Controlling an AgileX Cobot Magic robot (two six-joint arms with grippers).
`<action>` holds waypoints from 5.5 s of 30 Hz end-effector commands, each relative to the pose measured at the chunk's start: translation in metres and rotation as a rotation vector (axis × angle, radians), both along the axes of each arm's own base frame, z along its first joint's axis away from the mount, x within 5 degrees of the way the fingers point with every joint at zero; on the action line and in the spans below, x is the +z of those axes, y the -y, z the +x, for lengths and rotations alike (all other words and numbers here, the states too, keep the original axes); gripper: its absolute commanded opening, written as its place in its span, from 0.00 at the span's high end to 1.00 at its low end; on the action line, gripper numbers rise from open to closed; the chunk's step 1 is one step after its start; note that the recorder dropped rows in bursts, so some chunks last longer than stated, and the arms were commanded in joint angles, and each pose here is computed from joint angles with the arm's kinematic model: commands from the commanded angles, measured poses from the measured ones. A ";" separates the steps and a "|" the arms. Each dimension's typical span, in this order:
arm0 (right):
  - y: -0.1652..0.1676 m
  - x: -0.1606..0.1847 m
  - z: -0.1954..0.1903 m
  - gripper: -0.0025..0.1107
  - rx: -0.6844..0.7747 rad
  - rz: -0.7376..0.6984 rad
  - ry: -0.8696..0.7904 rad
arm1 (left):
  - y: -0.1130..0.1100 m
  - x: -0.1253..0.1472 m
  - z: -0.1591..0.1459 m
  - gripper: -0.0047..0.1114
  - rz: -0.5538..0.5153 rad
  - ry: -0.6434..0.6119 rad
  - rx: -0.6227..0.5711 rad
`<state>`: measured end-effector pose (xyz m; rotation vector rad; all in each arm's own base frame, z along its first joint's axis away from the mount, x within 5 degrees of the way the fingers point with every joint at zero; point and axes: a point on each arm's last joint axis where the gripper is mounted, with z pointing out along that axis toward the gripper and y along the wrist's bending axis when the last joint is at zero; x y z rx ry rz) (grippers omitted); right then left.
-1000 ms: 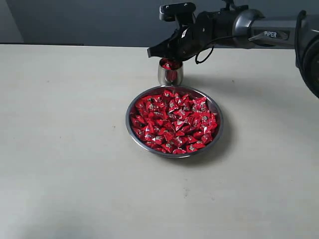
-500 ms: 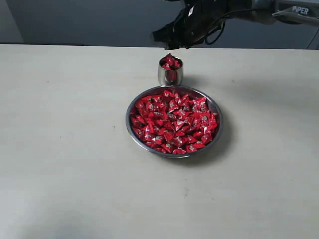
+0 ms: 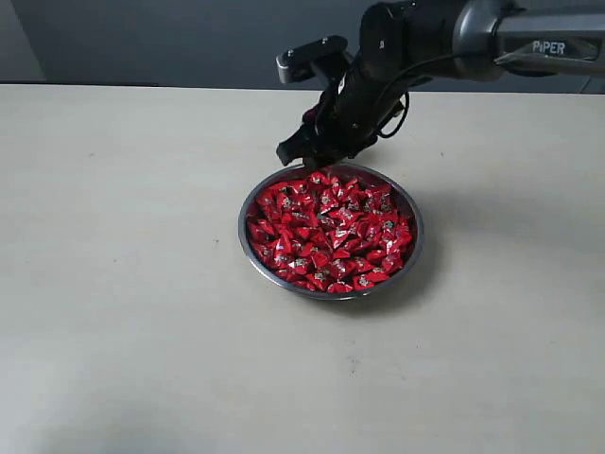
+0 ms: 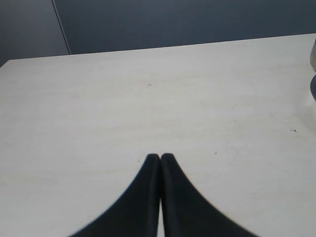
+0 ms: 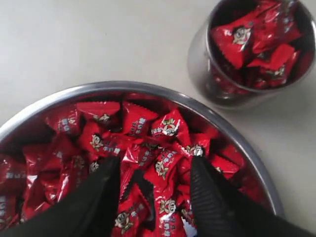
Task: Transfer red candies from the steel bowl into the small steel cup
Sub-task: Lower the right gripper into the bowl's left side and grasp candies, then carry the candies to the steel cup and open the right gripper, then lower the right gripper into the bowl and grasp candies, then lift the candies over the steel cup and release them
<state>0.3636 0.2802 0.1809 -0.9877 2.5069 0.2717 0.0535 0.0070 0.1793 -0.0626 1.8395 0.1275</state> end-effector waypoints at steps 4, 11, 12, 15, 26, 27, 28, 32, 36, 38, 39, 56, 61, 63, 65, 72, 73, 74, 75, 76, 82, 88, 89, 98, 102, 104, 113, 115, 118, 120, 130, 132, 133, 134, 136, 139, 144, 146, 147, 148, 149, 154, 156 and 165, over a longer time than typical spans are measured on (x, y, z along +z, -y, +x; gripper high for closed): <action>-0.008 -0.018 -0.001 0.62 0.013 0.018 0.032 | 0.000 0.004 0.000 0.96 0.002 0.018 -0.008; -0.013 -0.041 0.002 0.62 0.001 0.026 0.018 | 0.000 0.004 0.000 0.96 0.002 0.018 -0.008; -0.014 -0.042 0.002 0.62 -0.001 0.030 0.023 | 0.000 0.004 0.000 0.96 0.002 0.018 -0.008; -0.015 -0.046 0.003 0.62 -0.003 0.032 0.028 | 0.000 0.004 0.000 0.96 0.002 0.018 -0.008; -0.018 -0.069 0.008 0.71 -0.024 0.048 0.037 | 0.000 0.004 0.000 0.96 0.002 0.018 -0.008; -0.018 -0.069 0.008 0.79 -0.024 0.048 0.037 | 0.000 0.004 0.000 0.96 0.002 0.018 -0.008; -0.018 -0.067 0.008 0.87 -0.024 0.050 0.039 | 0.000 0.004 0.000 0.96 0.002 0.018 -0.008; -0.017 -0.054 0.007 0.98 -0.028 0.059 0.041 | 0.000 0.004 0.000 0.96 0.002 0.018 -0.008; -0.015 -0.034 0.003 0.98 -0.023 0.065 0.043 | 0.000 0.004 0.000 0.96 0.002 0.018 -0.008; -0.014 -0.021 0.002 0.98 -0.020 0.075 0.053 | 0.000 0.004 0.000 0.96 0.002 0.018 -0.008; -0.013 -0.016 0.001 0.98 -0.019 0.079 0.057 | 0.000 0.004 0.000 0.96 0.002 0.018 -0.008; -0.004 0.044 0.017 0.98 -0.097 0.269 0.296 | 0.000 0.004 0.000 0.96 0.002 0.018 -0.008; 0.002 0.026 0.050 0.98 -0.182 0.297 0.260 | 0.000 0.004 0.000 0.96 0.002 0.018 -0.008; -0.001 0.015 0.060 0.98 -0.191 0.294 0.241 | 0.000 0.004 0.000 0.96 0.002 0.018 -0.008; -0.005 0.006 0.067 0.98 -0.192 0.291 0.232 | 0.000 0.004 0.000 0.96 0.002 0.018 -0.008; -0.006 -0.024 0.074 0.98 -0.142 0.198 0.248 | 0.000 0.004 0.000 0.96 0.002 0.018 -0.008; -0.006 -0.025 0.074 0.97 -0.140 0.194 0.248 | 0.000 0.004 0.000 0.96 0.002 0.018 -0.008; -0.006 -0.026 0.074 0.96 -0.140 0.193 0.247 | 0.000 0.004 0.000 0.96 0.002 0.018 -0.008; -0.006 -0.026 0.074 0.95 -0.140 0.193 0.247 | 0.000 0.004 0.000 0.96 0.002 0.018 -0.008; -0.006 -0.026 0.074 0.91 -0.139 0.192 0.245 | 0.000 0.004 0.000 0.96 0.002 0.018 -0.008; -0.005 -0.019 0.073 0.63 -0.139 0.194 0.243 | 0.000 0.004 0.000 0.96 0.002 0.018 -0.008; -0.002 0.005 0.067 0.63 -0.132 0.195 0.237 | 0.000 0.004 0.000 0.96 0.002 0.018 -0.008; -0.002 0.010 0.065 0.63 -0.132 0.198 0.236 | 0.000 0.004 0.000 0.96 0.002 0.018 -0.008; 0.006 0.051 0.049 0.63 -0.121 0.192 0.185 | 0.000 0.004 0.000 0.96 0.002 0.018 -0.008; 0.010 0.054 0.040 0.63 -0.108 0.146 0.109 | 0.000 0.004 0.000 0.96 0.002 0.018 -0.008; 0.010 0.051 0.036 0.63 -0.101 0.123 0.065 | 0.000 0.004 0.000 0.96 0.002 0.018 -0.008; 0.001 0.017 0.010 0.63 -0.039 0.038 -0.026 | 0.000 0.004 0.000 0.96 0.002 0.018 -0.008; 0.000 0.011 0.006 0.63 -0.032 0.025 -0.034 | 0.000 0.004 0.000 0.96 0.002 0.018 -0.008; 0.004 0.002 0.003 0.63 -0.027 -0.005 -0.047 | 0.000 0.004 0.000 0.96 0.002 0.018 -0.008; 0.006 -0.006 0.002 0.63 -0.024 -0.027 -0.059 | 0.000 0.004 0.000 0.96 0.002 0.018 -0.008; 0.002 -0.055 0.009 0.63 -0.031 -0.050 -0.067 | 0.000 0.004 0.000 0.96 0.002 0.018 -0.008; 0.003 -0.059 0.011 0.63 -0.035 -0.066 -0.061 | 0.000 0.004 0.000 0.96 0.002 0.018 -0.008; 0.003 -0.061 0.011 0.63 -0.042 -0.067 -0.061 | 0.000 0.004 0.000 0.96 0.002 0.018 -0.008; 0.003 -0.061 0.011 0.63 -0.043 -0.065 -0.060 | 0.000 0.004 0.000 0.96 0.002 0.018 -0.008; 0.003 -0.065 0.011 0.66 -0.046 -0.073 -0.075 | 0.000 0.004 0.000 0.96 0.002 0.018 -0.008; 0.004 -0.066 0.009 0.93 -0.045 -0.082 -0.089 | 0.000 0.004 0.000 0.96 0.002 0.018 -0.008; 0.004 -0.055 0.008 0.98 -0.043 -0.079 -0.083 | 0.000 0.004 0.000 0.96 0.002 0.018 -0.008; 0.005 -0.045 0.008 0.98 -0.043 -0.069 -0.070 | 0.000 0.004 0.000 0.96 0.002 0.018 -0.008; 0.005 -0.041 0.008 0.98 -0.043 -0.063 -0.062 | 0.000 0.004 0.000 0.96 0.002 0.018 -0.008; 0.005 -0.035 0.007 0.98 -0.043 -0.056 -0.054 | 0.000 0.004 0.000 0.96 0.002 0.018 -0.008; 0.005 -0.028 0.007 0.98 -0.043 -0.048 -0.042 | 0.000 0.004 0.000 0.96 0.002 0.018 -0.008; 0.007 0.004 0.005 0.98 -0.044 -0.004 0.016 | 0.000 0.004 0.000 0.96 0.002 0.018 -0.008; 0.007 0.015 0.005 0.98 -0.043 0.018 0.051 | 0.000 0.004 0.000 0.96 0.002 0.018 -0.008; 0.007 0.037 0.029 0.98 -0.118 0.175 0.287 | 0.000 0.004 0.000 0.96 0.002 0.018 -0.008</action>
